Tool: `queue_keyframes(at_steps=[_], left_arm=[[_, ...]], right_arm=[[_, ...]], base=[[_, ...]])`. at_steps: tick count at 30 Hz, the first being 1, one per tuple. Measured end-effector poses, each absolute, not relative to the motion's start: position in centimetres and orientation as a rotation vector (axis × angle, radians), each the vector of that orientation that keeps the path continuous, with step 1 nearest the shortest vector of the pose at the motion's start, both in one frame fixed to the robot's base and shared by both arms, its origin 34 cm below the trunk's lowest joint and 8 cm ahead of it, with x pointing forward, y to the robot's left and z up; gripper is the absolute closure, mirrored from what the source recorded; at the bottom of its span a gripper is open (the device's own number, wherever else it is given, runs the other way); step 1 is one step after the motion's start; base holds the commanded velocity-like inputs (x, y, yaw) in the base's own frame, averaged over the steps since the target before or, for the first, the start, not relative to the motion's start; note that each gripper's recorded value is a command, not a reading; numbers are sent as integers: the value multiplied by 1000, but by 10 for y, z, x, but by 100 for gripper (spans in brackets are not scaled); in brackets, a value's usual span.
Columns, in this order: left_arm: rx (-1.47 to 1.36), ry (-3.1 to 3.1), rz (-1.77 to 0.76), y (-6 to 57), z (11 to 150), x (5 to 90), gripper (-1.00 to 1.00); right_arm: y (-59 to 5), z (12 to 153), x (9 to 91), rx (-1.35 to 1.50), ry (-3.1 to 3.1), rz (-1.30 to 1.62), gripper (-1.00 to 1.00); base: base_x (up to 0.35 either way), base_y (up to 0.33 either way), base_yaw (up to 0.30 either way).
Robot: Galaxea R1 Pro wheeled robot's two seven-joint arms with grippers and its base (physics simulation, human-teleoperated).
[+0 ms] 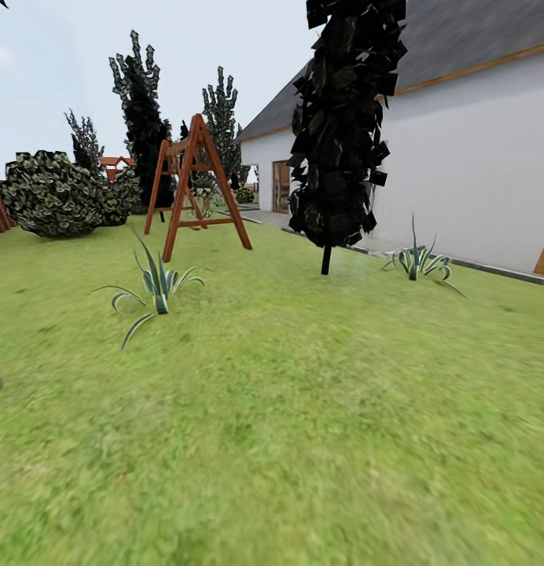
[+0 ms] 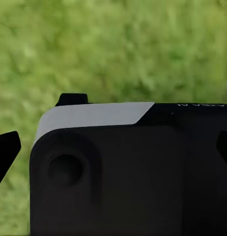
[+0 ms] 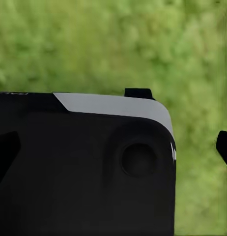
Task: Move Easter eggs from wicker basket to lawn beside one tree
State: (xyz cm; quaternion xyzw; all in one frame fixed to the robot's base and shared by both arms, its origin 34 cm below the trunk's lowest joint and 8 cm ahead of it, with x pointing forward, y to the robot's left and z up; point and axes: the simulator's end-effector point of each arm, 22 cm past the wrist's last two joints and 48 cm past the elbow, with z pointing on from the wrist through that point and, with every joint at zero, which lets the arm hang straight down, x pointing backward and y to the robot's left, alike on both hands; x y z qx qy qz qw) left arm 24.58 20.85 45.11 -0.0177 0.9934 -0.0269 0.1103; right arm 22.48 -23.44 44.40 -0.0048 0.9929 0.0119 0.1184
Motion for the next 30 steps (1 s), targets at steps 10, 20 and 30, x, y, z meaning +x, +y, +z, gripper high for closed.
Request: queue_keyframes(at_steps=[10,20,30], left_arm=[[-54,2919,-73,210,451,246,-100],[-53,2919,-73,210,451,246,-100],[-53,2919,-73,210,451,246,-100]], right_arm=[[-234,444,225,-14,2903,35,-100],[-234,444,225,-14,2903,35,-100],[-234,444,225,-14,2903,35,-100]], base=[[278,-171,0],[265,-188,0],[309,-66,0]])
